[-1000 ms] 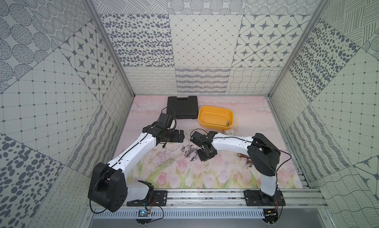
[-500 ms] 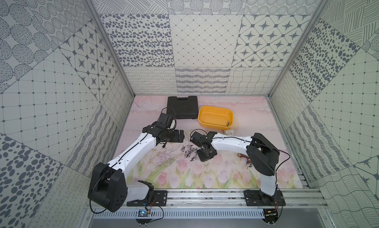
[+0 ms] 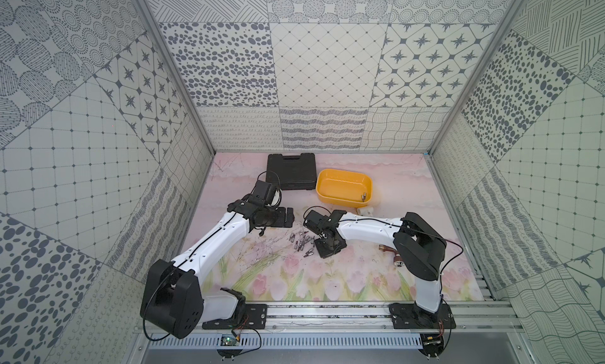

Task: Put the bit on the desktop into the storage box
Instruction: Pick up the screwdriver bit from the center of the board, then place the screwdriver bit in the storage box.

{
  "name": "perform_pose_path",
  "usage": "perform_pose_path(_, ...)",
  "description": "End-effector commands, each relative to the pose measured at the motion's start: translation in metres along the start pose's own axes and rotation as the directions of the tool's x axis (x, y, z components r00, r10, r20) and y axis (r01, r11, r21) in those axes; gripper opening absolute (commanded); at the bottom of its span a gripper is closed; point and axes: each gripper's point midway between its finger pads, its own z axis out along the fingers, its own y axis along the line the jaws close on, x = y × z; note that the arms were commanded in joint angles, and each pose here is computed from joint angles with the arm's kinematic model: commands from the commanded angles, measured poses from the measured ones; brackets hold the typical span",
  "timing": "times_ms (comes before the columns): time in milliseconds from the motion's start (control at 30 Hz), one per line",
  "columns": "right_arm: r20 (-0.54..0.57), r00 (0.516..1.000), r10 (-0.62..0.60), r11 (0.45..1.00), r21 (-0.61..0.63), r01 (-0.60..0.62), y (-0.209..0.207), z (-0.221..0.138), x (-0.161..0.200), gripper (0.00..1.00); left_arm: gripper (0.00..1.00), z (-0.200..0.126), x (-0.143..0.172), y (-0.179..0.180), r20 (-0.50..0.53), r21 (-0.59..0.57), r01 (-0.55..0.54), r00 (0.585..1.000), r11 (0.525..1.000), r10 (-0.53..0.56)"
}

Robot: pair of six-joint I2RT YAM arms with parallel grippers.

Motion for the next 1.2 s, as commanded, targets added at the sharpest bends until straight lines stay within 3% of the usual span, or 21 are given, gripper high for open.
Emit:
perform_pose_path(0,0.02,1.0,0.014,1.0,0.01,-0.014,-0.003,-0.002,0.0,0.13,0.99,-0.003,0.003,0.0,-0.016,-0.005,-0.019,1.0,1.0,0.019)
perform_pose_path(600,0.148,0.987,0.06,0.998,-0.037,-0.055,-0.022,-0.049,-0.029,0.13,0.99,-0.004,0.002,0.0,-0.015,-0.004,-0.018,1.0,1.0,0.018)
perform_pose_path(1167,0.321,0.942,0.095,0.994,0.015,-0.106,-0.103,-0.098,-0.12,0.13,0.99,-0.004,0.003,0.0,-0.015,-0.005,-0.019,1.0,1.0,0.019)
